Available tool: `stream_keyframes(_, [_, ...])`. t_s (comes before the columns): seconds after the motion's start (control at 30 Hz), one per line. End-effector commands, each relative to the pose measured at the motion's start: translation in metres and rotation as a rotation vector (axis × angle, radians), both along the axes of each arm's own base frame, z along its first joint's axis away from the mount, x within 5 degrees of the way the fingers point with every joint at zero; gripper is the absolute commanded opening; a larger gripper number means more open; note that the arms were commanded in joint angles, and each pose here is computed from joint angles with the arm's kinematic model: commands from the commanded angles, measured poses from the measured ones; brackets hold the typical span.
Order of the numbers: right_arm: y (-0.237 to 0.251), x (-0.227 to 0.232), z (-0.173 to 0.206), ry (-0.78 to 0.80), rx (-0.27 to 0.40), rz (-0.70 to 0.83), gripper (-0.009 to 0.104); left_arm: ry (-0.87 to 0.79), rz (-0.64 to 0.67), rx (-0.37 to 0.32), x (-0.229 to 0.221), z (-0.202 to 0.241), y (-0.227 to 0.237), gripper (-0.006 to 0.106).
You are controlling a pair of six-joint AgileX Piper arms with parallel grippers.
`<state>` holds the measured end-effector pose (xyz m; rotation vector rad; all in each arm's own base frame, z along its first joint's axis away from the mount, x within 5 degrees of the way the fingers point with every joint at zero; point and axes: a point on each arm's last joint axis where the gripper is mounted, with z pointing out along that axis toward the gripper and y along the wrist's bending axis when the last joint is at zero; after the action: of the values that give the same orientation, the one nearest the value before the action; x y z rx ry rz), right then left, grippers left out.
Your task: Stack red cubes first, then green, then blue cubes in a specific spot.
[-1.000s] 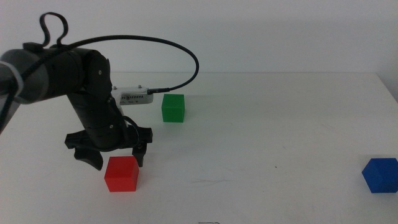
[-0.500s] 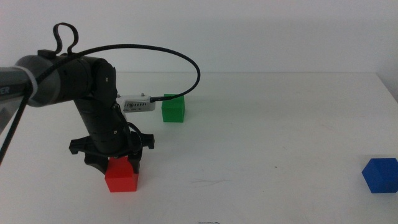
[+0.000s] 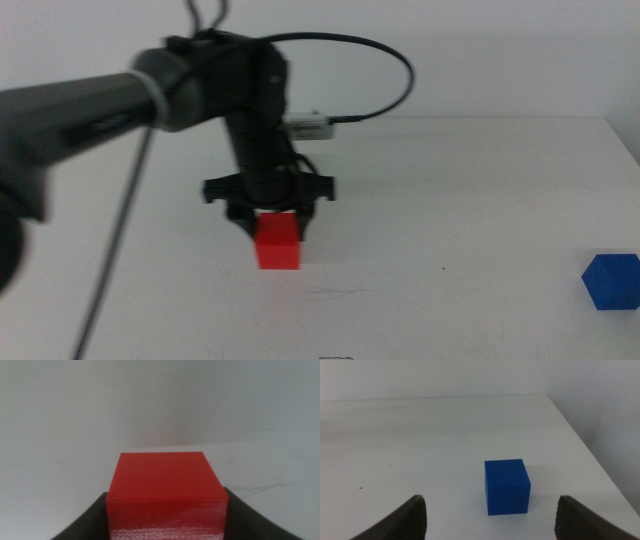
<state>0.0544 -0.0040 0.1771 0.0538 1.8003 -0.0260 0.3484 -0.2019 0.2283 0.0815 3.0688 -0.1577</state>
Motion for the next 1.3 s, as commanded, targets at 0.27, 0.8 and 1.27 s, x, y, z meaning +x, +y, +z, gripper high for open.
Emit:
stream_keyframes(0.27, [0.0, 0.001, 0.013, -0.089, -0.026, 0.006, 0.066, -0.034, -0.054, -0.062, 0.014, 0.021, -0.076, 0.028])
stream_keyframes(0.8, [0.0, 0.001, 0.013, -0.089, -0.026, 0.006, 0.066, 0.04, -0.051, -0.019, 0.011, -0.008, -0.079, 0.028])
stream_keyframes(1.27, [0.0, 0.001, 0.013, -0.089, -0.026, 0.006, 0.066, -0.002, -0.056, -0.009, 0.011, 0.005, -0.075, 0.094])
